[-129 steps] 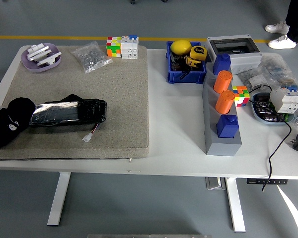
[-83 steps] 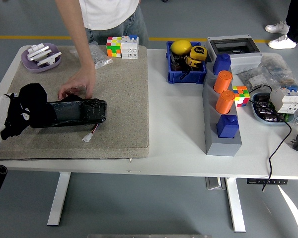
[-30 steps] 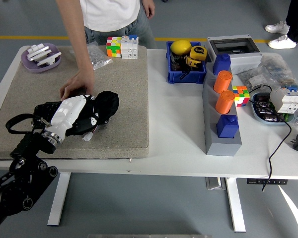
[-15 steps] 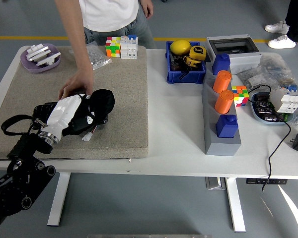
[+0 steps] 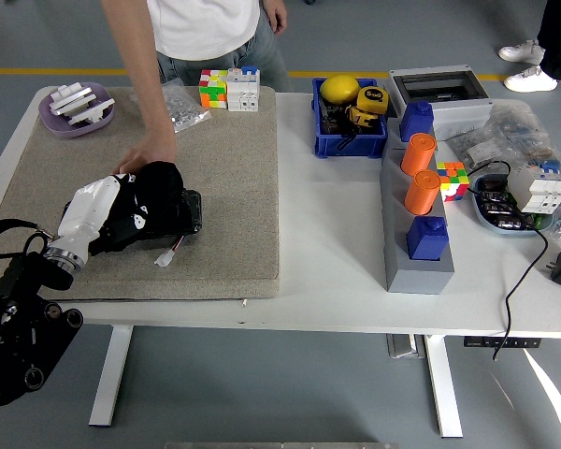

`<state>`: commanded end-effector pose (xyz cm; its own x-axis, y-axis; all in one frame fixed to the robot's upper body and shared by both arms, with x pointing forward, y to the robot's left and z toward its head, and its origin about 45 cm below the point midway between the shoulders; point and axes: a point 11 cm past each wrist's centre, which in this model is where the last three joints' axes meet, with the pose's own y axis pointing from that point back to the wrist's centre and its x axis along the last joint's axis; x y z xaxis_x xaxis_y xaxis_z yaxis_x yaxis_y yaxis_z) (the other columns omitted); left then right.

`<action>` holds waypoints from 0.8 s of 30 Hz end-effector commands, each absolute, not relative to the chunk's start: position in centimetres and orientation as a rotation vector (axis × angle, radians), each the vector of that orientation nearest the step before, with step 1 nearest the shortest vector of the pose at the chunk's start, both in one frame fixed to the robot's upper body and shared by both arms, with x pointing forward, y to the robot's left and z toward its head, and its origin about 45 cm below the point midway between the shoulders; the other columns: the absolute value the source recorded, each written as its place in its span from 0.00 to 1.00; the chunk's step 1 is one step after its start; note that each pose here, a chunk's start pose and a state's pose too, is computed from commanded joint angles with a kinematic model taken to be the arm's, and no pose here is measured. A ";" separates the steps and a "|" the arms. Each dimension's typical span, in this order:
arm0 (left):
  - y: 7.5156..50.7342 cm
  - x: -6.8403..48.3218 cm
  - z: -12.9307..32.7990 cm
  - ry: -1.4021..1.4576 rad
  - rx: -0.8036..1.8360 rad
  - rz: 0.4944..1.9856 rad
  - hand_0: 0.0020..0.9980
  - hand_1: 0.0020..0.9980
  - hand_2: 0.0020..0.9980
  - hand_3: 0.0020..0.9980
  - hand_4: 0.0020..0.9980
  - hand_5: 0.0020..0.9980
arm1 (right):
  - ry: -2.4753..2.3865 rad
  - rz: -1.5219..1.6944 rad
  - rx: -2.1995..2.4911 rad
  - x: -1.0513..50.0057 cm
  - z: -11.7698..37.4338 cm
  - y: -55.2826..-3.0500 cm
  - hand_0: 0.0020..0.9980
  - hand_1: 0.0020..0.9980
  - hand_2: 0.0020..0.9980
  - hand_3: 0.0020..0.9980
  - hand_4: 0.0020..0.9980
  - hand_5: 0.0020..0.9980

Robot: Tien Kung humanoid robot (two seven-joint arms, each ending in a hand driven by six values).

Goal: Pick the rag up,wipe the panel,place it on the desk

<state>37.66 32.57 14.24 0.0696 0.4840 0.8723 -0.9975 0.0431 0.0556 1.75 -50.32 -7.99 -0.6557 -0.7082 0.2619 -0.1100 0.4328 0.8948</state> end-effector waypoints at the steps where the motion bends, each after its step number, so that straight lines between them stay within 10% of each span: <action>1: 32.8 37.7 14.3 -0.798 0.846 1.346 0.26 0.18 0.57 0.39 0.00 0.00 | -2.055 -1.217 0.687 1.8 -8.0 -50.3 0.77 0.63 0.68 0.61 1.00 0.56; 24: 40.0 36.5 14.4 -0.742 0.953 1.512 0.26 0.20 0.56 0.39 0.00 0.00 | -2.054 -1.215 0.690 1.7 -8.0 -50.4 0.77 0.63 0.68 0.61 1.00 0.56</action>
<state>36.46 39.96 14.39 -0.0272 0.4739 0.8801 -0.9861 -0.1571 0.0542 1.72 -50.38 -7.96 -0.6534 -0.7103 0.2618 -0.1129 0.4334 0.8941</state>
